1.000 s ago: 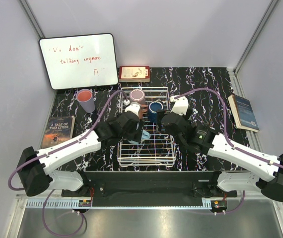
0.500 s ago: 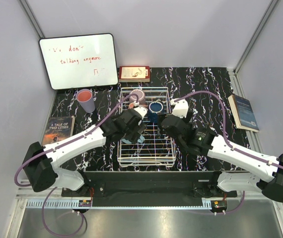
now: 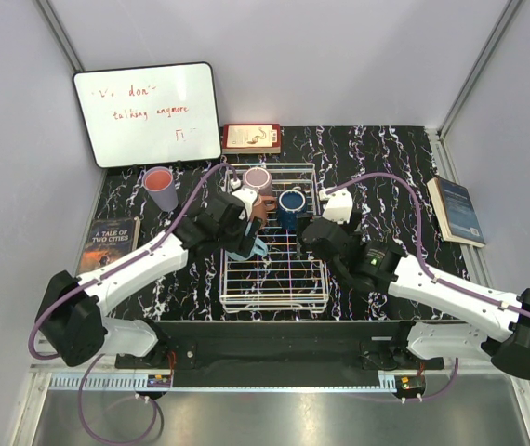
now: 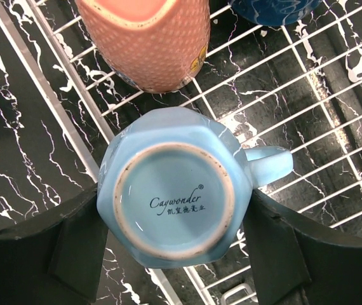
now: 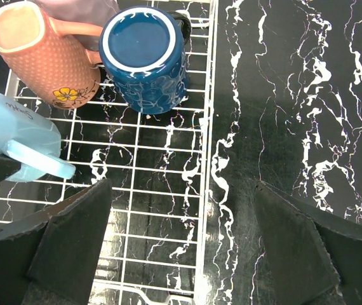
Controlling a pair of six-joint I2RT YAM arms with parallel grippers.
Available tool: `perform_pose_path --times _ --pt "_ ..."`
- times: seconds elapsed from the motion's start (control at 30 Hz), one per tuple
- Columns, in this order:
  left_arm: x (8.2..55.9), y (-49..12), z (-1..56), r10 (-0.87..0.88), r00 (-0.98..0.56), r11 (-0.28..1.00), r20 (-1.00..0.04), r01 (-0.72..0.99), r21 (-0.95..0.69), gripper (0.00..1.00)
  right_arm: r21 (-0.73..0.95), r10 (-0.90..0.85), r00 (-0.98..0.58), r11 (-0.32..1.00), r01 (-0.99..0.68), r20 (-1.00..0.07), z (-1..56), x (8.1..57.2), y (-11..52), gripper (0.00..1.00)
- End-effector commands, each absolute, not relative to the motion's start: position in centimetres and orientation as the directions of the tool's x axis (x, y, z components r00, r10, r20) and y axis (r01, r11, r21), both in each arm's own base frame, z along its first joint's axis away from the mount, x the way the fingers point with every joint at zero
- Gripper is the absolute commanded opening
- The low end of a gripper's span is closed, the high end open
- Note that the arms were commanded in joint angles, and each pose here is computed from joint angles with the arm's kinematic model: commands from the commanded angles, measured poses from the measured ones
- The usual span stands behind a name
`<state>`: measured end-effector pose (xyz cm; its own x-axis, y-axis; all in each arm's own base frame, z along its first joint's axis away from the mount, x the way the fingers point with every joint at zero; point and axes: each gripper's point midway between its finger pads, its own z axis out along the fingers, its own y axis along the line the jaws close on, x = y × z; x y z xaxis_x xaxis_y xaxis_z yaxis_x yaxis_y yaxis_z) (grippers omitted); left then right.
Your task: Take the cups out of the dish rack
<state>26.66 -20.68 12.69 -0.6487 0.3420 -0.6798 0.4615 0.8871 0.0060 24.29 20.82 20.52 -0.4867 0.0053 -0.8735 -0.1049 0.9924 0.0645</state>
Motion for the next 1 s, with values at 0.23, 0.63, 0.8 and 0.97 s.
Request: perform_pose_path --times 0.23,0.63,0.8,0.97 --pt "28.0 -21.3 16.2 0.256 -0.622 0.912 -0.74 0.409 -0.028 0.21 0.106 0.06 -0.441 0.991 -0.079 -0.895 22.0 24.6 20.7 1.0" --pt "26.9 -22.9 18.6 0.138 -0.653 0.899 -0.745 0.399 -0.182 0.0 0.118 0.068 -0.447 0.99 -0.084 -0.892 22.1 24.7 21.1 1.0" --pt "25.9 -24.5 23.7 0.027 -0.588 0.828 -0.808 0.466 -0.312 0.0 0.14 0.093 -0.435 0.987 -0.077 -0.896 22.8 24.7 21.0 1.0" --pt "25.1 -24.9 27.0 -0.032 -0.554 0.784 -0.832 0.502 -0.365 0.0 0.178 0.139 -0.404 0.982 -0.059 -0.904 24.1 24.6 20.2 1.0"
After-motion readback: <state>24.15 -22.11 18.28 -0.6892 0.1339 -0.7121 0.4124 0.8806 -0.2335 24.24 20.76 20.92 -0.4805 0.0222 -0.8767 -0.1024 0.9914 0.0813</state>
